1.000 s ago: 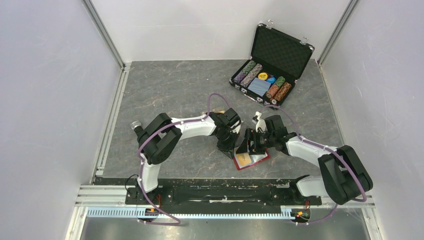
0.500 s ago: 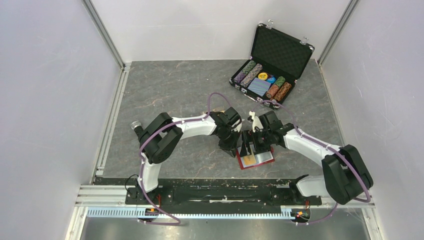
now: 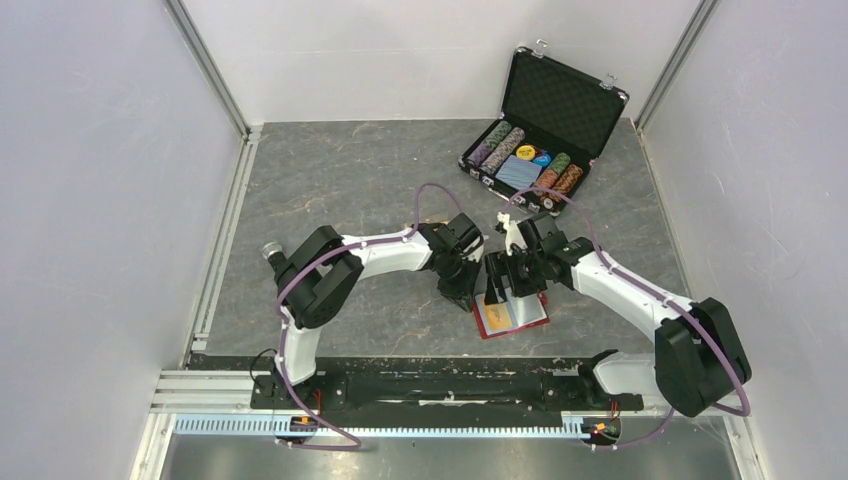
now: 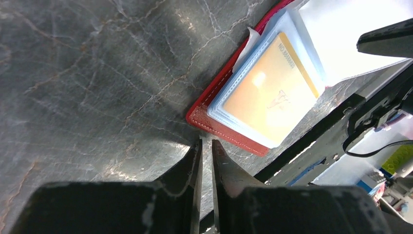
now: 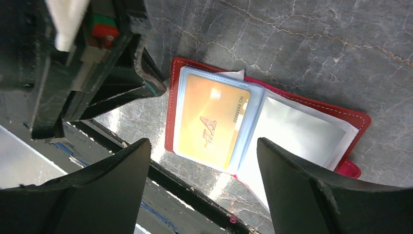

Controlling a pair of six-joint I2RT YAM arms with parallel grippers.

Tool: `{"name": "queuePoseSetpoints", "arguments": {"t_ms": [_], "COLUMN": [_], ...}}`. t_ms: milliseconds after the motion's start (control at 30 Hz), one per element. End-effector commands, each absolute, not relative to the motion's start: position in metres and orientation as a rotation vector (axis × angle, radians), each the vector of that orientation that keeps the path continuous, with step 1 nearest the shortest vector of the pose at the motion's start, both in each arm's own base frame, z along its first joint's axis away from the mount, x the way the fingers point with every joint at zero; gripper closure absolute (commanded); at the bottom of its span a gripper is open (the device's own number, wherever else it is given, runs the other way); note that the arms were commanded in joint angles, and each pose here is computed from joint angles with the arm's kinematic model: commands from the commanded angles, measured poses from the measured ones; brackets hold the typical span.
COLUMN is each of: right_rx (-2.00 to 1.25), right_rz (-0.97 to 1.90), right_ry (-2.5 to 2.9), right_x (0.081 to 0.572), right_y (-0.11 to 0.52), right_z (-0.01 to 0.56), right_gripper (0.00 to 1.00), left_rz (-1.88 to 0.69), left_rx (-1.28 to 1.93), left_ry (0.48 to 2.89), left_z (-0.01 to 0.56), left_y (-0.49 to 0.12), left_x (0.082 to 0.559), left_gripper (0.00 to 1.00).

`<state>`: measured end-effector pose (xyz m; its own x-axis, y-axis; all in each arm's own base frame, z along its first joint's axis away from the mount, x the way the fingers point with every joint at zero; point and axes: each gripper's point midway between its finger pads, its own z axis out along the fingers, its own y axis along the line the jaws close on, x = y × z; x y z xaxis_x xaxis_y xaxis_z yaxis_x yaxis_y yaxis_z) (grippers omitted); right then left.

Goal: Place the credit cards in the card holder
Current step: Insert the credit card into the card holder, then turn over the card slot in the card holder.

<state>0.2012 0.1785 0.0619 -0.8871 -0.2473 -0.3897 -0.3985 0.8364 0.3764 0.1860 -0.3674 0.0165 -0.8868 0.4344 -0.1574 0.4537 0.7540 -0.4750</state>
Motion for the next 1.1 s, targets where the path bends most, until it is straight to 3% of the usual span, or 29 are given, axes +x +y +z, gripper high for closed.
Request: {"name": "queuePoseSetpoints", "arguments": {"t_ms": [0, 367, 600, 767, 1067], "right_rx": [-0.483, -0.342, -0.209, -0.204, -0.306], "right_rz": [0.655, 0.919, 1.147, 1.202, 0.999], "right_ry": [2.697, 2.778, 2.746, 2.716, 2.696], "right_x": [0.202, 0.171, 0.165, 0.173, 0.191], "right_y": [0.174, 0.175, 0.199, 0.215, 0.201], "right_z": [0.058, 0.026, 0.028, 0.038, 0.051], "right_gripper": [0.20, 0.37, 0.48, 0.48, 0.48], "left_rz": [-0.855, -1.202, -1.205, -1.145, -1.144], "left_rx": [0.609, 0.343, 0.290, 0.275, 0.254], "left_ry": [2.782, 2.666, 2.704, 2.750, 2.809], "left_z": [0.050, 0.099, 0.093, 0.084, 0.067], "left_y": [-0.376, -0.379, -0.374, -0.367, -0.367], "left_x": [0.208, 0.220, 0.218, 0.216, 0.212], "left_gripper": [0.81, 0.74, 0.73, 0.72, 0.60]}}
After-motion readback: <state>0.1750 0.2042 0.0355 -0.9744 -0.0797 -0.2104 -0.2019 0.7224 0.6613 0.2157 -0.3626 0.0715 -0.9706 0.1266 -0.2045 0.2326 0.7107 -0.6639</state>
